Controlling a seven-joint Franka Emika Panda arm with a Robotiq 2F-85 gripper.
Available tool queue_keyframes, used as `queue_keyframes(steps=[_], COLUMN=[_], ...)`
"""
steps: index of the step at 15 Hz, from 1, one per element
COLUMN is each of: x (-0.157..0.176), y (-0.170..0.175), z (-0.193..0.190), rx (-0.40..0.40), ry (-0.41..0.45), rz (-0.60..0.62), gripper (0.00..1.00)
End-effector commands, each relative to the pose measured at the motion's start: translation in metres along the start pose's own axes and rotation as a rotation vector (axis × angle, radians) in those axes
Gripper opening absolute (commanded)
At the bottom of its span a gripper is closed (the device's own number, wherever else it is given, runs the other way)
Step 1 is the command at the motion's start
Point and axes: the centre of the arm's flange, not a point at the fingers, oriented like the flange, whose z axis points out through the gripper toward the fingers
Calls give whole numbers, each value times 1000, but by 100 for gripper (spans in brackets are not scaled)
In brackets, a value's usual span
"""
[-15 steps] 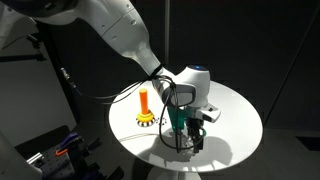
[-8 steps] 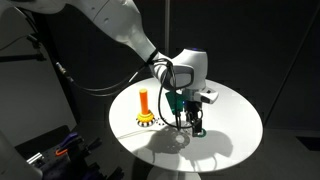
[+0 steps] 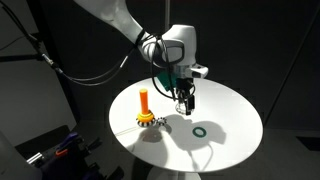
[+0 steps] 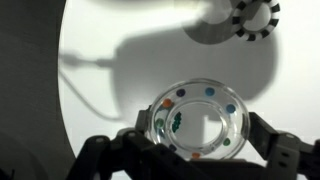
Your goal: Pick up the clear ring and put it on the rings stacking stand
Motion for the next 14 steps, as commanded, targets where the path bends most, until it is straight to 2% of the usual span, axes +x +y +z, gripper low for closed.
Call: queue_keyframes(steps=[1, 14], x=[-32, -125], y=[-15, -63], z=[-38, -99], rx=[12, 81], ry=[-5, -2], rz=[-43, -234], gripper=[70, 70])
